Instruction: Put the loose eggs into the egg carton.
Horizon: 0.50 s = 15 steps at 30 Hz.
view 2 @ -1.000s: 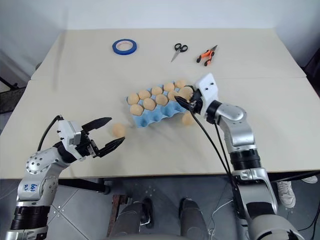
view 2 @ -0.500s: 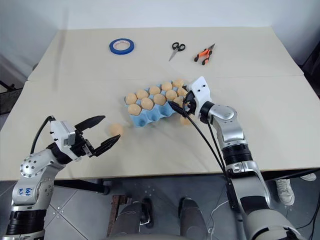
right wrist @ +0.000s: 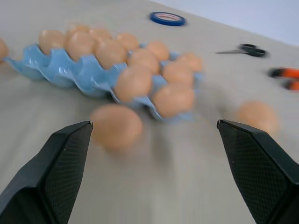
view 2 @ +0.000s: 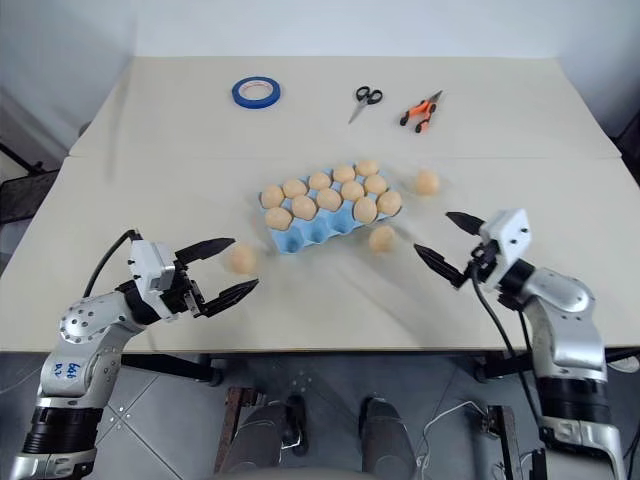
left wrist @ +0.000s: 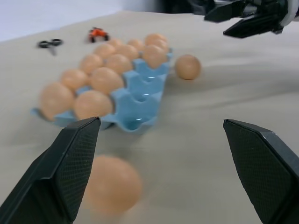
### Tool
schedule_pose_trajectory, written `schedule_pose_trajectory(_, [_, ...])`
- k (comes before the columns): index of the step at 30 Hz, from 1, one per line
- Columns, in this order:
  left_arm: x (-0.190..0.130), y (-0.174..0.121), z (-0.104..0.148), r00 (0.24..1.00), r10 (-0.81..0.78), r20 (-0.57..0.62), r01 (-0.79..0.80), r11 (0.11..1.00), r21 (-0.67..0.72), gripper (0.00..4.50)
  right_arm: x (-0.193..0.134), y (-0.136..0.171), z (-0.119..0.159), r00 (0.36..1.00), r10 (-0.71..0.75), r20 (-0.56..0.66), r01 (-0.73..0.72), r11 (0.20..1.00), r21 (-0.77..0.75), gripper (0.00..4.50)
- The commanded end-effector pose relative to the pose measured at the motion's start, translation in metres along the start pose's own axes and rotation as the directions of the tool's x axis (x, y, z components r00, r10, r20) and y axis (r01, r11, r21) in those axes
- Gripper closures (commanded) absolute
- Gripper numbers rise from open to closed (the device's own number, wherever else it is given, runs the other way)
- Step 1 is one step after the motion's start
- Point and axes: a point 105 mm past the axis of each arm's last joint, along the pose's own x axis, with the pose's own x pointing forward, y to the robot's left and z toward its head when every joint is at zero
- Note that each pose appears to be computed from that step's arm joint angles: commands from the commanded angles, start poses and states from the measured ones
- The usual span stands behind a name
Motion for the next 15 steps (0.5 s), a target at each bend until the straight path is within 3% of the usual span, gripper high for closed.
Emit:
schedule_pose_trajectory(1, [0.007, -0.003, -0.001, 0.997, -0.073, -0.011, 0.073, 0.997, 0.040, 0.00, -0.035, -0.008, 0.013, 0.996, -0.083, 0.033, 0.085, 0.995, -0.061, 0.04])
schedule_pose_trajectory(7, [0.023, -0.005, -0.002, 0.985, -0.171, 0.005, 0.171, 0.984, 0.051, 0.00, -0.070, 0.009, -0.013, 0.993, -0.105, -0.052, 0.102, 0.993, -0.059, 0.04])
schedule_pose_trajectory(15, [0.030, 0.002, 0.001, 0.983, -0.181, 0.021, 0.179, 0.981, 0.073, 0.00, -0.053, -0.002, -0.016, 0.988, -0.147, -0.046, 0.145, 0.988, -0.044, 0.04])
